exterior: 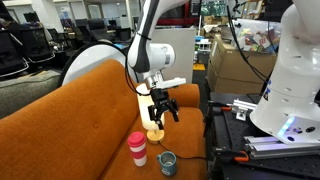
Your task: Move the blue cup forward
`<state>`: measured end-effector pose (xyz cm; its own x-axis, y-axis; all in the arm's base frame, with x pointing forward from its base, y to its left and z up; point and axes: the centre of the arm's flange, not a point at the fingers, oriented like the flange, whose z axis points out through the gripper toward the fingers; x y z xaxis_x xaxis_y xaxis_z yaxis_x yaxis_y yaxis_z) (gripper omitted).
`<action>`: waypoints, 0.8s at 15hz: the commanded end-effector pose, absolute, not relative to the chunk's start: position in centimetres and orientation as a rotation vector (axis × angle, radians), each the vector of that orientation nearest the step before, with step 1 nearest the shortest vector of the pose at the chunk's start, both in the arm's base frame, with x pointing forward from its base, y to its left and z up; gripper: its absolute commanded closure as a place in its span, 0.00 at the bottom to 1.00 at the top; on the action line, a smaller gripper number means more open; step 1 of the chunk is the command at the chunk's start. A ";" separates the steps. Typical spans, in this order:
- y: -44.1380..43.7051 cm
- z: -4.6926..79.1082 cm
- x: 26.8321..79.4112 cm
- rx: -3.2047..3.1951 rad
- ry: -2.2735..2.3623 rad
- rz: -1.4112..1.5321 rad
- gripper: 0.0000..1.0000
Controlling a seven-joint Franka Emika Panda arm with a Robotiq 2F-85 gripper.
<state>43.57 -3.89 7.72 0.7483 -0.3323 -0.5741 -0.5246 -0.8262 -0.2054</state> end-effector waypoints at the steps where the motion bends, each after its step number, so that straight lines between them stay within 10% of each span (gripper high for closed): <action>1: -4.1 5.3 44.5 -2.534 0.609 0.806 0.00; 12: -4.0 1.6 42.7 -2.516 0.710 0.834 0.00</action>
<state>42.67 -3.97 1.56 0.6940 -0.3383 -0.6355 -0.5734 -0.7935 -0.2037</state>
